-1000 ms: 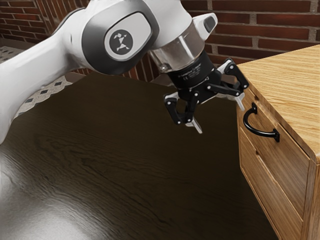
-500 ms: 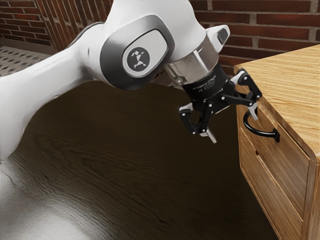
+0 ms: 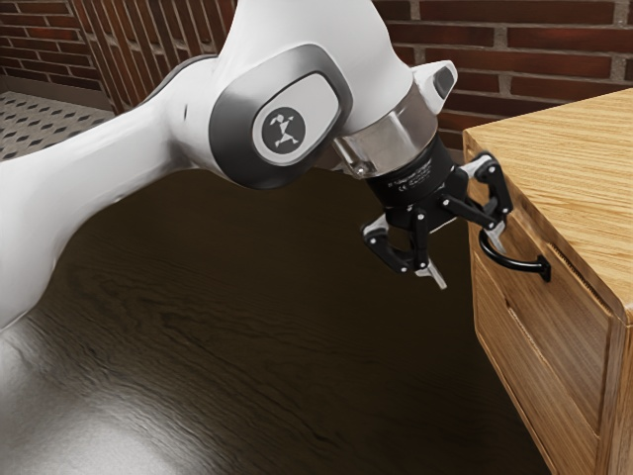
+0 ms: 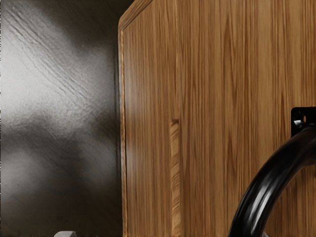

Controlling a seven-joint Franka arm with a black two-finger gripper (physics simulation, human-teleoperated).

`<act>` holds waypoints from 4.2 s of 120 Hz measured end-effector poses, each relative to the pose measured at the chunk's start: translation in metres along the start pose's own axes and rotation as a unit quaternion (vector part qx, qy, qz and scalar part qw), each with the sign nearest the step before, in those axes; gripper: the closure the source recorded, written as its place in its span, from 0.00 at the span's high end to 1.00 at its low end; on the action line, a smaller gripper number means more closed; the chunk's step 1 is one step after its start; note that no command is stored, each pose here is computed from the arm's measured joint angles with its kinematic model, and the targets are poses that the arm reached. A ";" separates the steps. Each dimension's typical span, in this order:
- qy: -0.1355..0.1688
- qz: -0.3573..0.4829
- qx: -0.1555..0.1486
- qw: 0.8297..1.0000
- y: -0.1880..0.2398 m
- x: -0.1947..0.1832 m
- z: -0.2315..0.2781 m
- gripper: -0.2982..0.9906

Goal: Pull the drawer handle with one arm to open the drawer

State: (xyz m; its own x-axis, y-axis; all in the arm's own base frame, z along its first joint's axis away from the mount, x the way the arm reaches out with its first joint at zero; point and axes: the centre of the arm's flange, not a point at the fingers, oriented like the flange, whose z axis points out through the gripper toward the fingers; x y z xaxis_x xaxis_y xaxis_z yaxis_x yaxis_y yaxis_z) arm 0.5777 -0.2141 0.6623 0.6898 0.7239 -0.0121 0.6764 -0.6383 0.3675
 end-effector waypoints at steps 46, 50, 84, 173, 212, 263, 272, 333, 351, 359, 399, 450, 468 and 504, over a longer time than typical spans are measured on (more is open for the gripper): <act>-0.003 -0.004 0.009 1.000 -0.004 -0.001 -0.006 0.30; -0.003 -0.004 0.010 1.000 -0.005 -0.002 -0.008 0.27; -0.003 -0.007 0.019 1.000 -0.011 -0.002 -0.013 0.18; -0.008 -0.026 0.044 0.999 -0.063 -0.003 -0.039 0.16; -0.012 -0.035 0.046 0.998 -0.084 -0.002 -0.047 0.16; -0.015 -0.046 0.043 0.998 -0.116 -0.004 -0.060 0.16; -0.015 -0.048 0.042 0.998 -0.122 -0.005 -0.062 0.16; -0.015 -0.052 0.036 0.998 -0.151 -0.011 -0.076 0.16; -0.015 -0.054 0.037 0.998 -0.162 -0.010 -0.078 0.16; -0.016 -0.055 0.037 0.998 -0.166 -0.010 -0.079 0.16; -0.016 -0.061 0.036 0.997 -0.187 -0.011 -0.085 0.16; -0.016 -0.074 0.034 0.997 -0.205 -0.004 -0.089 0.16; -0.014 -0.076 0.031 0.997 -0.206 -0.003 -0.092 0.21; 0.001 -0.072 0.006 0.997 -0.212 -0.006 -0.117 0.25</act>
State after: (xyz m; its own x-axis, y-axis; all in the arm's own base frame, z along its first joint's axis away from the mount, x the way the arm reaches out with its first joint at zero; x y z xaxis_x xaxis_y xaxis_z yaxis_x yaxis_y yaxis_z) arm 0.3998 -0.0521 0.6935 0.5853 0.8084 -0.0619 0.7712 -0.5315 0.3505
